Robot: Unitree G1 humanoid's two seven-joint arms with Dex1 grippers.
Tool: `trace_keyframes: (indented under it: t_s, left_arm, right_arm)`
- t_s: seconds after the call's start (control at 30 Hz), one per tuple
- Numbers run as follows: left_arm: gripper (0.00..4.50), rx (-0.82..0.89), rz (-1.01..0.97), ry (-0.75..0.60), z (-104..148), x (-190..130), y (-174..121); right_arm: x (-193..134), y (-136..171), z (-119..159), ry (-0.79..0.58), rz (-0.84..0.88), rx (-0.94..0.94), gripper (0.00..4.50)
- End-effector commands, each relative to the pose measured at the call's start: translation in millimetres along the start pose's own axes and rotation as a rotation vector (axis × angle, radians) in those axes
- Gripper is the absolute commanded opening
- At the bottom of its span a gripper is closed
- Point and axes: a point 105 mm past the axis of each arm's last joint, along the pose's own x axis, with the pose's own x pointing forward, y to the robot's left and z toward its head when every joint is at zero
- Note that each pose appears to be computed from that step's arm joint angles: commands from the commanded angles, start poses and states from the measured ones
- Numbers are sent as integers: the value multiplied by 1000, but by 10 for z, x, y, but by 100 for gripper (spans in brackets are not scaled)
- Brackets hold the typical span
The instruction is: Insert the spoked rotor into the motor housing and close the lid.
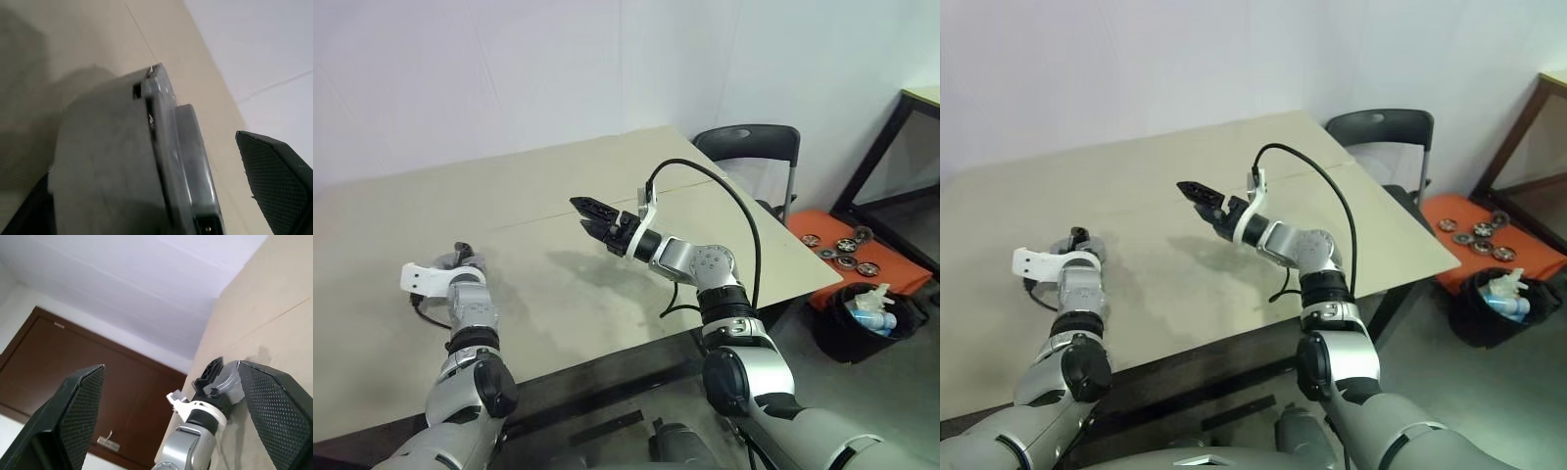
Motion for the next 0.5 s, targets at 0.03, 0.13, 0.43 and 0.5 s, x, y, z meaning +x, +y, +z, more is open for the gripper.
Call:
trace_keyframes:
  t_s: [0.03,0.13,0.43,0.5]
  left_arm:
    - [446,89,212,-111,296,-18,585]
    - [446,169,207,-167,407,-26,533]
    - [446,399,244,-339,720,-83,383]
    - [446,461,200,-375,770,-88,265]
  right_arm:
    - [63,72,-55,12,38,-3,450]
    - [68,72,-65,18,39,-5,450]
    - [60,42,-101,30,34,-11,450]
    - [58,43,-107,31,36,-11,450]
